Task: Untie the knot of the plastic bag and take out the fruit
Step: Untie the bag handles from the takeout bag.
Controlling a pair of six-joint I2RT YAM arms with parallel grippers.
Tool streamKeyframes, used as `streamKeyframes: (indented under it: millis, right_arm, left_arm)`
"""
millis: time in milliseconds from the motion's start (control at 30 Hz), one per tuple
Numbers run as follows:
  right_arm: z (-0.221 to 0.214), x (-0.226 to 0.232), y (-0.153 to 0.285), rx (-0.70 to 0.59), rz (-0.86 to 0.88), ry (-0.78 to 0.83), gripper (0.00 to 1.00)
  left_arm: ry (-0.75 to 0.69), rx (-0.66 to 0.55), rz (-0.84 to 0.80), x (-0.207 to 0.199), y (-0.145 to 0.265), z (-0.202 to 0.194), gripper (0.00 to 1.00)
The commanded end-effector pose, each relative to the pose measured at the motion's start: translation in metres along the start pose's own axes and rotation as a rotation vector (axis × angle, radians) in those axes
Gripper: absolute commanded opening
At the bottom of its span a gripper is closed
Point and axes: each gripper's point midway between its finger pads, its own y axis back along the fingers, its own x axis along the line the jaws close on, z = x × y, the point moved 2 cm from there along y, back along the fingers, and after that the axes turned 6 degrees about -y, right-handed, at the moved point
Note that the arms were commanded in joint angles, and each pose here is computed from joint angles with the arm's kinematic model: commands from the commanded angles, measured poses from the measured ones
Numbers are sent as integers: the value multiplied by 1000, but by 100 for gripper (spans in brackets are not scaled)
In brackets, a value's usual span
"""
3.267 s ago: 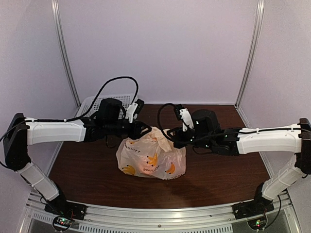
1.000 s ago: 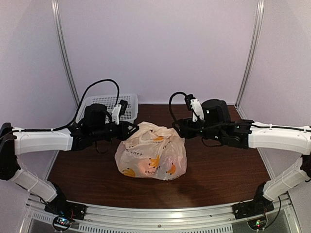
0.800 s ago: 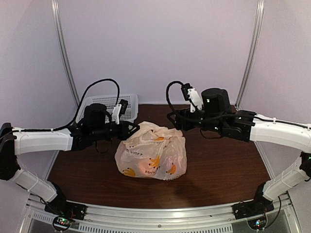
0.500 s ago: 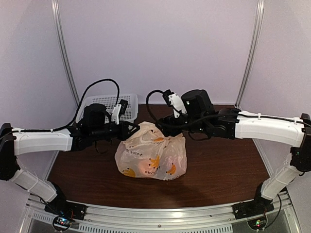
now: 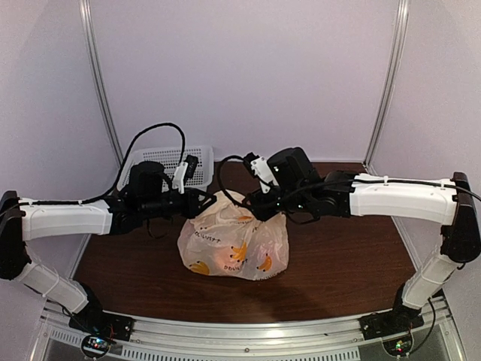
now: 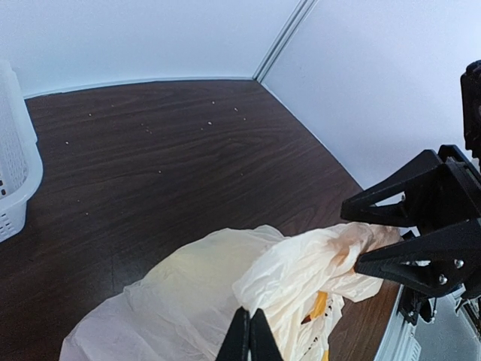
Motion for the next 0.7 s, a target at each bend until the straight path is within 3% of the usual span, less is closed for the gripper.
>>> streamKeyframes:
  millis: [0,400,667]
  right_arm:
    - [4,1,-3,-4,-14,2,37]
    - [6,1,-1,-21,-13,-7,0]
    - [7,-4,6,-51,-25,-24,0]
  left_arm:
    - [-18,-45,-20,-3,3,10,0]
    - [-12,-44,-4,-1,4,10,0]
    - [11,-61,50,7,9,11,0]
